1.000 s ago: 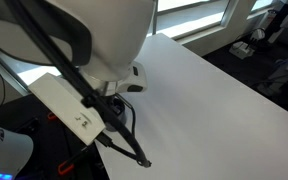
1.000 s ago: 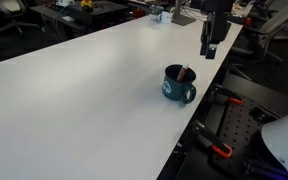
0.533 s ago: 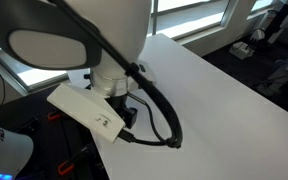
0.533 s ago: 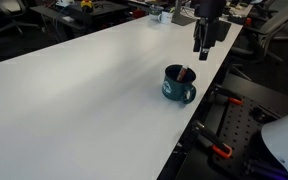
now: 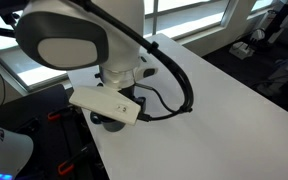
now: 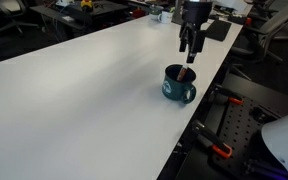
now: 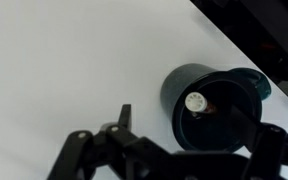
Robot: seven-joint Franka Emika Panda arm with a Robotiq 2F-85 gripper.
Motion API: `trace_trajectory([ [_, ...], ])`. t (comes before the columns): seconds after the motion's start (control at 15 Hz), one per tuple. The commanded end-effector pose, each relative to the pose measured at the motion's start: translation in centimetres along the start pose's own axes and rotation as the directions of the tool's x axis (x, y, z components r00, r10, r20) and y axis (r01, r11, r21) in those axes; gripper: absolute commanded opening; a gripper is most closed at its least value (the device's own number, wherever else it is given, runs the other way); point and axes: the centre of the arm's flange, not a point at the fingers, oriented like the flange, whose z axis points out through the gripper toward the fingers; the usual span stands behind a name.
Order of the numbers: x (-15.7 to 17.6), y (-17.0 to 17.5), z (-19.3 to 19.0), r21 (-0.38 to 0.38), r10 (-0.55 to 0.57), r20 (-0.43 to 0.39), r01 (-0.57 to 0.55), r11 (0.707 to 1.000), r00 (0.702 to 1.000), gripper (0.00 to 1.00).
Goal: Take the marker out of the green mug.
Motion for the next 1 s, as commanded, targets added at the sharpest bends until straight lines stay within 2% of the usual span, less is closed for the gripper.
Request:
trace_trajectory([
  [0.0, 1.3, 0.5, 0.8, 0.008, -0.058, -0.035, 0.058, 0.998, 0.998, 1.00],
  [0.27, 1.6, 0.6, 1.4, 0.041, -0.080, -0.059, 0.083, 0.996, 0.995, 1.00],
  [0.47, 1.5, 0.8, 1.8, 0.064, -0.083, -0.070, 0.087, 0.994, 0.994, 0.96],
  [0.67, 1.5, 1.1, 2.2, 0.083, -0.074, -0.076, 0.080, 0.993, 0.994, 0.76],
  [0.73, 1.5, 1.1, 2.3, 0.088, -0.073, -0.078, 0.080, 0.993, 0.994, 0.79],
  [0.87, 1.5, 1.1, 2.4, 0.098, -0.066, -0.074, 0.073, 0.993, 0.995, 0.74],
  [0.93, 1.5, 1.1, 2.4, 0.103, -0.063, -0.072, 0.071, 0.992, 0.995, 0.76],
])
